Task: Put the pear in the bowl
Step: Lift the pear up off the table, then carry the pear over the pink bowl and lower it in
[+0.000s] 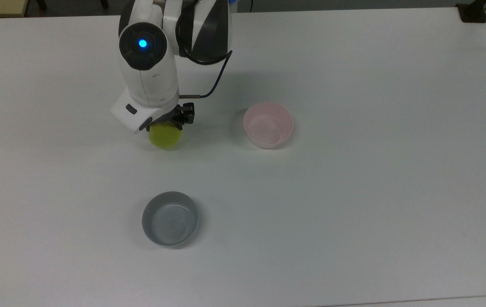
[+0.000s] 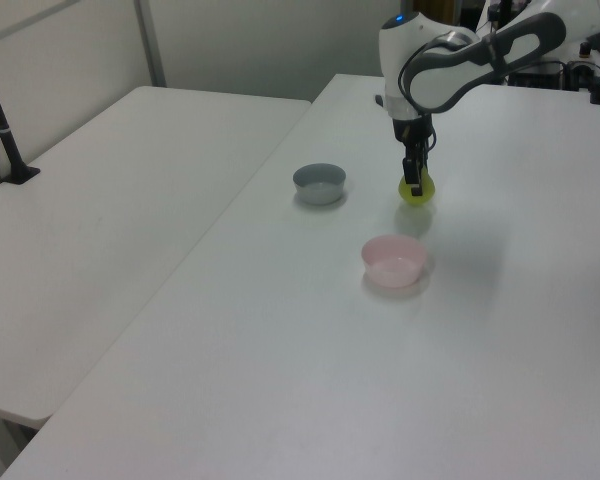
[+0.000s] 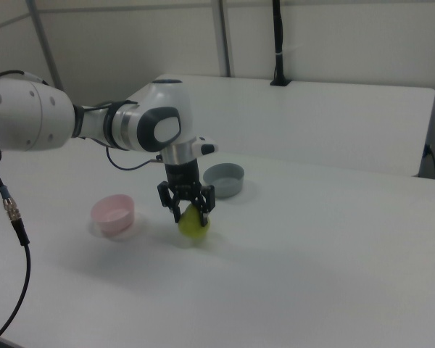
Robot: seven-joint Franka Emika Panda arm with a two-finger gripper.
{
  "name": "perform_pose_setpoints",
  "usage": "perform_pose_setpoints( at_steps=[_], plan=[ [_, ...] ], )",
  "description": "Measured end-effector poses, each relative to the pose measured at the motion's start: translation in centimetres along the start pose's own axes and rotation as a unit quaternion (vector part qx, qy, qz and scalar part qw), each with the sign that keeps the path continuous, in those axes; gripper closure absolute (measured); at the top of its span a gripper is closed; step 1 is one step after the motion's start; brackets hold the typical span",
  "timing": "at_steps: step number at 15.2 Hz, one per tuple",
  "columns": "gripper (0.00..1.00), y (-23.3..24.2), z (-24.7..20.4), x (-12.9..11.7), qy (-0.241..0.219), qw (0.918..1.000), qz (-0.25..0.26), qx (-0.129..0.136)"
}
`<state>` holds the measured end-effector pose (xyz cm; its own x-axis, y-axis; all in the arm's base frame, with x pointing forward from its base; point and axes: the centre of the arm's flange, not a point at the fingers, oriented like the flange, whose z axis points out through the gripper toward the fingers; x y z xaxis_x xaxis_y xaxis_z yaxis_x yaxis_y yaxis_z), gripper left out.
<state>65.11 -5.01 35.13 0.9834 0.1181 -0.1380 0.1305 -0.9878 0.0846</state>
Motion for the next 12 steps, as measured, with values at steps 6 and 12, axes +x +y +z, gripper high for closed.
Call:
perform_pose_setpoints(
  at_steps=[6,12],
  plan=[
    [0.26,2.0,-10.6,-4.4,0.025,0.9995,0.001,0.02],
    [0.26,0.5,-12.9,-4.8,0.038,0.9989,-0.009,0.026]
  ],
)
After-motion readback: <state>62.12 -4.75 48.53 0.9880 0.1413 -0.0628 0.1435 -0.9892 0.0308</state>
